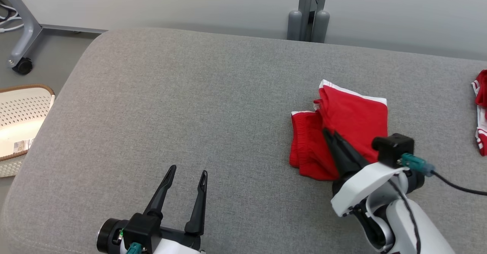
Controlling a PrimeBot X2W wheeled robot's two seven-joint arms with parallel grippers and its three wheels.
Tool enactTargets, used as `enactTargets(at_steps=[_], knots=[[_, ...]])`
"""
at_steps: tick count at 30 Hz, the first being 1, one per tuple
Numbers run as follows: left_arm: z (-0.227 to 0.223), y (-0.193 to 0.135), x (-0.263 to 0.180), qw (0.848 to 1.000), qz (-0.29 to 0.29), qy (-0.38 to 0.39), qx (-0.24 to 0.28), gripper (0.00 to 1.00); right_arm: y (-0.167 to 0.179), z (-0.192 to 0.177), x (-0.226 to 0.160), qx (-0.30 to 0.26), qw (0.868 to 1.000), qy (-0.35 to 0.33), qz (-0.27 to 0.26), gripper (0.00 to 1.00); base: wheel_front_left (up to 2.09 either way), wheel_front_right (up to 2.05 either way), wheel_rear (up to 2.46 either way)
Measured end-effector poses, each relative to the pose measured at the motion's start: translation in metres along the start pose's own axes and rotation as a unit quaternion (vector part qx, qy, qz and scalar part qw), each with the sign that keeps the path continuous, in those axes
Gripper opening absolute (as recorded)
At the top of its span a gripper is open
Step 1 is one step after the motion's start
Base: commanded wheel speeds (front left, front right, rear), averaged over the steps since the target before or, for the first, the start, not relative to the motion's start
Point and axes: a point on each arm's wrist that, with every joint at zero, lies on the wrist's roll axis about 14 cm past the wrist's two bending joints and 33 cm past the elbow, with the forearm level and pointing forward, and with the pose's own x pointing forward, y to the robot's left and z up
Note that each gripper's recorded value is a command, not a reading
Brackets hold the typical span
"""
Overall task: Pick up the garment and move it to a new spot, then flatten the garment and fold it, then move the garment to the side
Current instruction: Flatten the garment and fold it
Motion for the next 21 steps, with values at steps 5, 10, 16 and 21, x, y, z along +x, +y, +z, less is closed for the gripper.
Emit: enactTargets(at_steps=[5, 10, 16, 21], knots=[[-0.002, 0.003, 0.000, 1.000, 0.004, 0.003, -0.001, 1.00, 0.015, -0.019, -0.004, -0.021, 0.999, 0.034, 0.022, 0.00, 0.00, 0.00, 0.00], [-0.002, 0.002, 0.001, 1.000, 0.003, 0.003, -0.001, 1.00, 0.026, -0.035, -0.017, -0.039, 0.996, 0.066, 0.033, 0.00, 0.00, 0.00, 0.00], [0.000, -0.007, 0.003, 1.000, -0.013, -0.001, -0.002, 1.00, 0.027, -0.045, -0.031, -0.043, 0.995, 0.082, 0.028, 0.27, 0.00, 0.00, 0.00], [0.000, -0.009, 0.001, 1.000, -0.019, -0.002, -0.002, 1.00, 0.027, -0.039, -0.035, -0.037, 0.997, 0.069, 0.025, 1.00, 0.00, 0.00, 0.00]])
